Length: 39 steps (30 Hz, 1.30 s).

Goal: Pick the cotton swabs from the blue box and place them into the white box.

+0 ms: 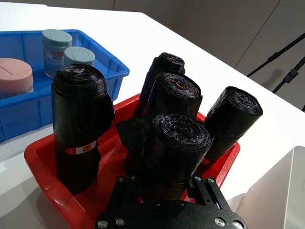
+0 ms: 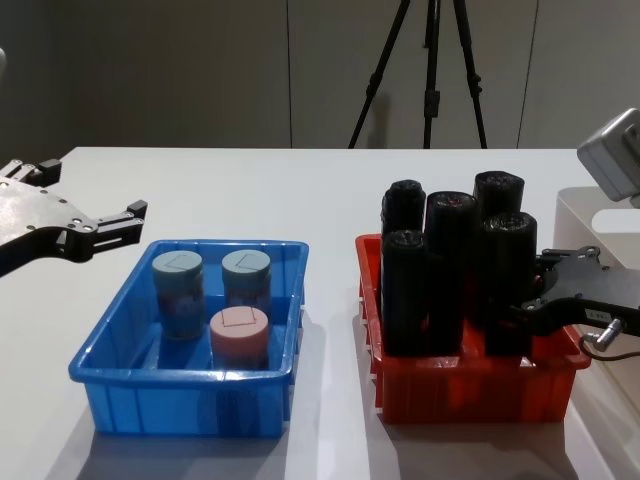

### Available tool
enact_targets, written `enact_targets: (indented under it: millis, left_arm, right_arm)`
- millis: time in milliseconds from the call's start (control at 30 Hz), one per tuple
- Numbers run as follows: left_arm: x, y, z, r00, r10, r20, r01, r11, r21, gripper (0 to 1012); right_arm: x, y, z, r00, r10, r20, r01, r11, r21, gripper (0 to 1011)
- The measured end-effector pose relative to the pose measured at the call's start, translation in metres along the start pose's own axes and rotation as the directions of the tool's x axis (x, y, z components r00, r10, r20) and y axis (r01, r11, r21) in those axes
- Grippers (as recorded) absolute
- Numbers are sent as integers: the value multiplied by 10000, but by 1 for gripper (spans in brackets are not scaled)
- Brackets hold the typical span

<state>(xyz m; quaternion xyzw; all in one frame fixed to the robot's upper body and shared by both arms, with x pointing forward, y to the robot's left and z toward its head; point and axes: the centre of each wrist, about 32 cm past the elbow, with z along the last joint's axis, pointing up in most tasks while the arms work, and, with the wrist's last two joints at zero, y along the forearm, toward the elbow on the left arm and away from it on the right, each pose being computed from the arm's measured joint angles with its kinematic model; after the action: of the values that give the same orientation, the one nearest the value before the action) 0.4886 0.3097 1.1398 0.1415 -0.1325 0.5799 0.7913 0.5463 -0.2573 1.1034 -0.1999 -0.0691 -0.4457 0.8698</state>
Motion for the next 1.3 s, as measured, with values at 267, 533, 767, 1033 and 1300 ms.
enact_targets:
  millis: [267, 533, 767, 1033, 1300]
  left_arm:
    - [0, 0, 0, 10000, 0, 0, 0, 10000, 0, 1001]
    - [0, 0, 0, 10000, 0, 0, 0, 10000, 0, 1002]
    - [0, 0, 0, 10000, 0, 0, 0, 10000, 0, 1001]
    - [0, 0, 0, 10000, 0, 0, 0, 10000, -1, 1001]
    - [0, 0, 0, 10000, 0, 0, 0, 10000, 0, 1001]
  right_arm:
    - [0, 0, 0, 10000, 0, 0, 0, 10000, 1, 491]
    - [10, -20, -15, 9999, 103, -57, -103, 9999, 90, 490]
    - [31, -57, 20, 9999, 74, -133, -70, 9995, 306, 490]
    - [113, -127, 134, 9993, -146, -342, 173, 9967, 796, 490]
    - [212, -211, 311, 9973, -359, -638, 448, 9887, 1433, 491]
